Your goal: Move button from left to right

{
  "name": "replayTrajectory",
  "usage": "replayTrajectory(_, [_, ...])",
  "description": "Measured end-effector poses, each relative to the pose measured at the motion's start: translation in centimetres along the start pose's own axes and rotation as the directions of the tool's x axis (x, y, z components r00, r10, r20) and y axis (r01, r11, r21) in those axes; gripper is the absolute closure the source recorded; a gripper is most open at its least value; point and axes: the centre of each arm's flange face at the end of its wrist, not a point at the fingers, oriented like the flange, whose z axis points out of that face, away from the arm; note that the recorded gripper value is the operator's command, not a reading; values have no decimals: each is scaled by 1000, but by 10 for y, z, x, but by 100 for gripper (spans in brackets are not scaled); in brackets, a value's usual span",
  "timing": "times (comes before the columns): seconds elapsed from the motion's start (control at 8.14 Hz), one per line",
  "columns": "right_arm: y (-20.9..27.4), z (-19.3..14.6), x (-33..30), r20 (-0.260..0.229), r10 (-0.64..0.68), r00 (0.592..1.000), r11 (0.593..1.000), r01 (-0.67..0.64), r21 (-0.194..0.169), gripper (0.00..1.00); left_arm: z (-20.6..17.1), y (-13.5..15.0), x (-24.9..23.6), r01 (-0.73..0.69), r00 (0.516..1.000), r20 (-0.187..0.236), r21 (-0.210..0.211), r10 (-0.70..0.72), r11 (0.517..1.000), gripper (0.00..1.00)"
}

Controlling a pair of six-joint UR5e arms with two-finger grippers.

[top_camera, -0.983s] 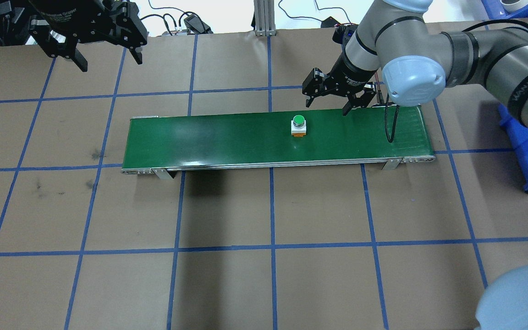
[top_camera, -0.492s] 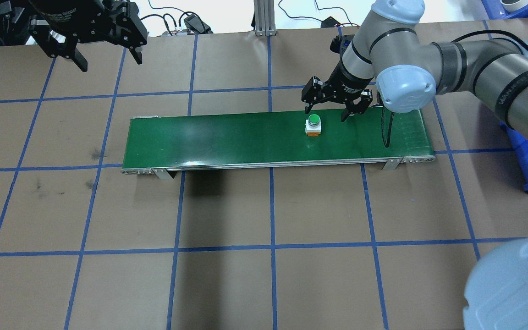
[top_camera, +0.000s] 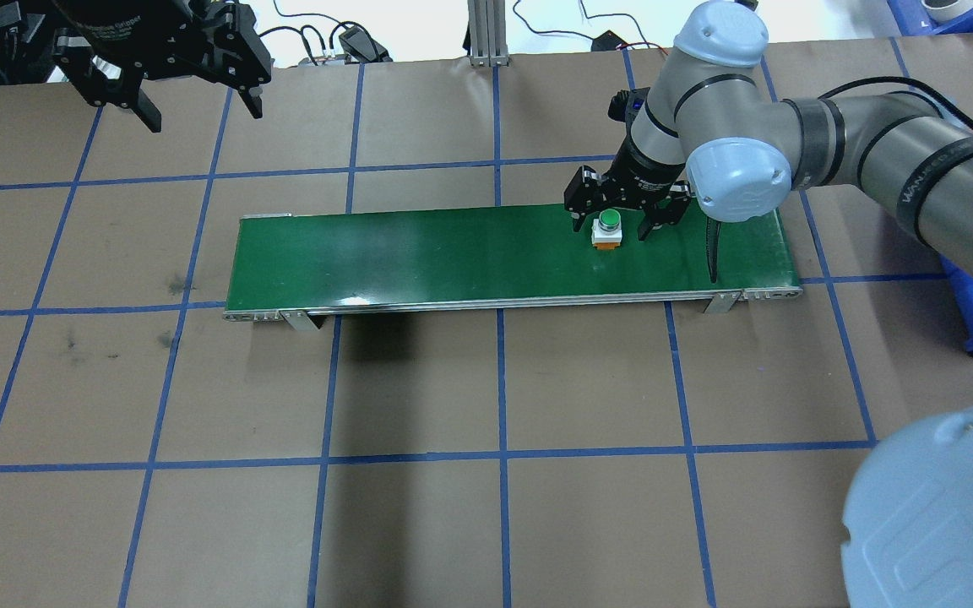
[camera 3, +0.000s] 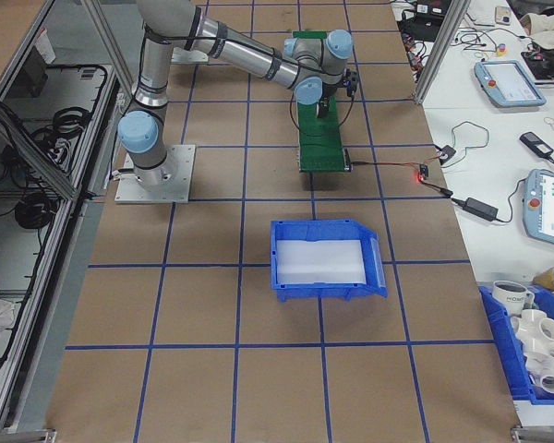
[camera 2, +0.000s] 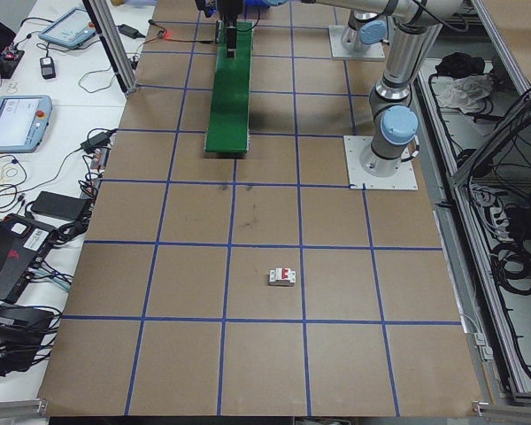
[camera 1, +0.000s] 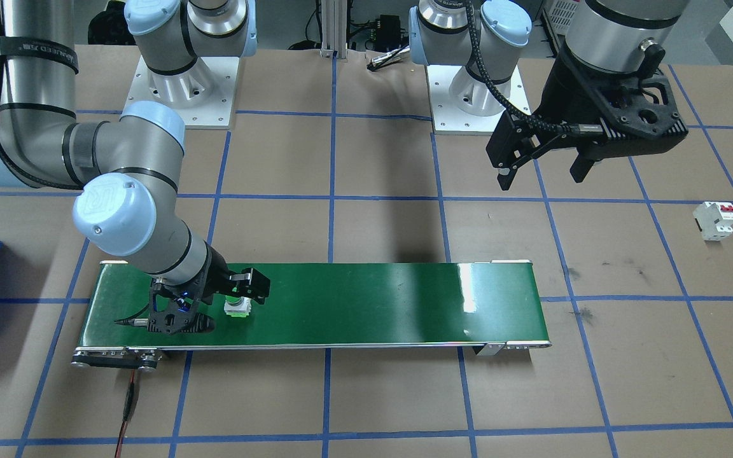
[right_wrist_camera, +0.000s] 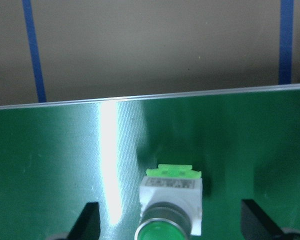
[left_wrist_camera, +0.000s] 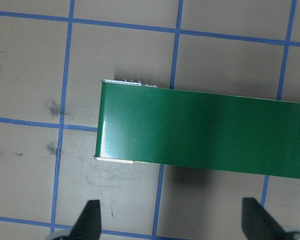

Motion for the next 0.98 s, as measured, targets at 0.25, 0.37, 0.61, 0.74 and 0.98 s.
replayTrajectory(0.25, [-2,7,7,-47,-25,999,1000,25,-8,78,0,0,0,0,1000,0,0,0,1000,0])
replayTrajectory(0.37, [-3,8,10,-60,-46,997,999,45,-9,100,0,0,0,3,1000,0,0,-3,1000,0])
replayTrajectory(0.61, [-6,4,22,-100,-87,991,996,87,-9,100,0,0,0,4,1000,-1,0,-4,1000,0])
replayTrajectory(0.74, [-9,1,30,-110,-92,990,996,92,-5,100,0,0,0,3,1000,-1,0,-3,1000,0])
replayTrajectory(0.98, [-16,-21,43,-115,-79,990,996,82,23,100,0,0,0,1,1000,-2,0,-1,1000,0])
